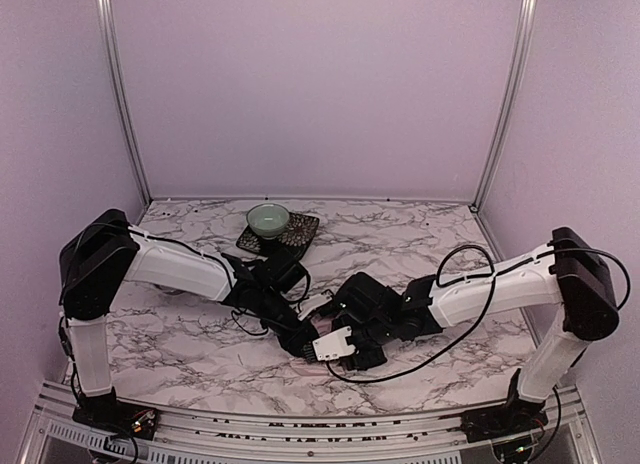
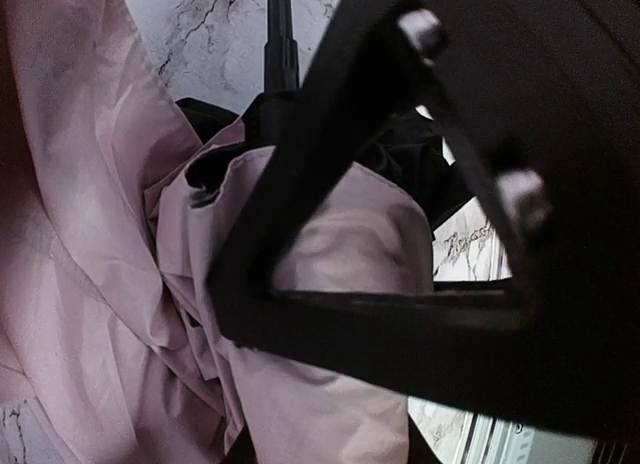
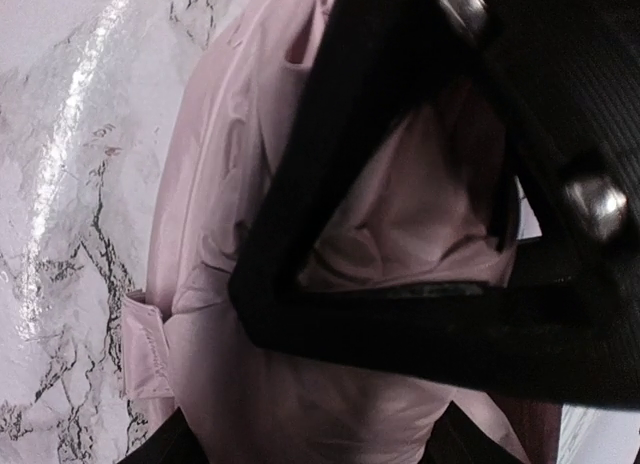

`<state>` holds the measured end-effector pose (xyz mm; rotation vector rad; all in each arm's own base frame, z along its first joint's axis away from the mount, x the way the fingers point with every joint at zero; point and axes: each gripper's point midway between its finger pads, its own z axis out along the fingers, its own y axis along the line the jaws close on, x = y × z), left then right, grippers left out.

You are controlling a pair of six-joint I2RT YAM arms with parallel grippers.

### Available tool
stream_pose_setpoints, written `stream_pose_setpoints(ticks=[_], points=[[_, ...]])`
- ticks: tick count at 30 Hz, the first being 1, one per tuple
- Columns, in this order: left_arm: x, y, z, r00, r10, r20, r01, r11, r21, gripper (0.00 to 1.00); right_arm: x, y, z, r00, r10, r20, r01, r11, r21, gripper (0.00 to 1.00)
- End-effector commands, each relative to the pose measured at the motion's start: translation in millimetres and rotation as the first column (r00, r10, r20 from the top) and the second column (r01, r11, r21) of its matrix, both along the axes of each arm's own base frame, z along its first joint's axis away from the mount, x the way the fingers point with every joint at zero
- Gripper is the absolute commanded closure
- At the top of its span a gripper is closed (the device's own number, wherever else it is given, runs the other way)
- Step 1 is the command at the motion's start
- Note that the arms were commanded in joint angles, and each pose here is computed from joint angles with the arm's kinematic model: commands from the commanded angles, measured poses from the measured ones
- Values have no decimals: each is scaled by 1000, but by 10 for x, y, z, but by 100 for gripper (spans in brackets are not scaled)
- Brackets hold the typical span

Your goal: Put away the umbrella

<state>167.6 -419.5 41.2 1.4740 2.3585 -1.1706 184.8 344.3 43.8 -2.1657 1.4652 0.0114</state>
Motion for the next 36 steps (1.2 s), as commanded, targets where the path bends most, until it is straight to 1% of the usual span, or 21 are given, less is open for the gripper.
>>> stream_pose_setpoints(ticks=[1, 2, 3, 4, 5, 7, 9, 10, 12, 15, 16, 18, 21, 22, 24, 26, 27, 29, 30, 33, 36], points=[[-352, 142, -114, 985, -59, -165, 70, 996, 59, 100, -103, -153, -265, 993, -22, -118, 11, 996, -93, 41], [-354, 133, -69, 984, -64, -167, 73, 996, 46, 100, -131, -183, -314, 991, -26, -133, 12, 994, -106, 41], [-351, 128, -30, 983, -65, -170, 72, 997, 35, 100, -166, -205, -349, 988, -26, -150, 9, 993, -116, 45], [-340, 125, 9, 983, -64, -171, 70, 997, 26, 100, -194, -219, -373, 985, -28, -168, 8, 993, -121, 51], [-315, 122, 41, 984, -56, -167, 60, 998, 23, 97, -218, -218, -384, 982, -30, -184, 8, 992, -122, 58], [-185, 130, 83, 990, -11, -141, 16, 999, 32, 70, -256, -202, -398, 976, -36, -213, 11, 993, -119, 68], [75, 159, 171, 994, 77, -83, -74, 997, 33, 50, -316, -192, -417, 967, -44, -252, 14, 993, -116, 74], [263, 191, 246, 988, 149, -41, -148, 989, 22, 44, -347, -191, -429, 961, -47, -273, 15, 993, -117, 76], [618, 298, 476, 960, 277, 46, -275, 960, -46, 37, -400, -194, -478, 945, -78, -317, 39, 991, -127, 78], [959, 516, 915, 885, 409, 224, -376, 910, -176, 31, -497, -193, -526, 914, -115, -388, 61, 987, -151, 80], [989, 586, 1152, 853, 436, 287, -378, 895, -237, 30, -540, -212, -545, 900, -133, -416, 66, 983, -171, 80], [979, 770, 1384, 788, 484, 381, -377, 868, -324, 30, -590, -214, -571, 870, -172, -462, 86, 976, -201, 80], [906, 1049, 1814, 657, 557, 508, -325, 817, -476, 31, -667, -193, -575, 815, -215, -539, 102, 968, -231, 81], [843, 1161, 1846, 617, 561, 552, -300, 816, -494, 32, -686, -182, -573, 793, -235, -562, 115, 964, -241, 81], [653, 1301, 1937, 552, 534, 640, -208, 832, -515, 41, -715, -128, -539, 746, -263, -612, 135, 959, -248, 82], [350, 1350, 1940, 508, 457, 730, -65, 865, -497, 49, -741, -61, -491, 692, -288, -662, 157, 955, -252, 82], [159, 1340, 1886, 477, 385, 790, 41, 888, -458, 51, -751, -52, -484, 664, -305, -683, 168, 951, -261, 82], [-244, 1308, 1757, 452, 270, 850, 225, 888, -402, 51, -780, -35, -469, 606, -327, -725, 181, 944, -275, 83], [-384, 1293, 1698, 451, 235, 861, 281, 878, -387, 52, -795, -30, -472, 572, -339, -747, 187, 941, -284, 82], [-623, 1199, 1556, 461, 145, 875, 368, 866, -337, 54, -817, -24, -487, 473, -377, -797, 211, 926, -313, 83], [-792, 1048, 1315, 434, -20, 901, 456, 867, -200, 45, -866, -34, -531, 393, -389, -833, 213, 920, -328, 84]])
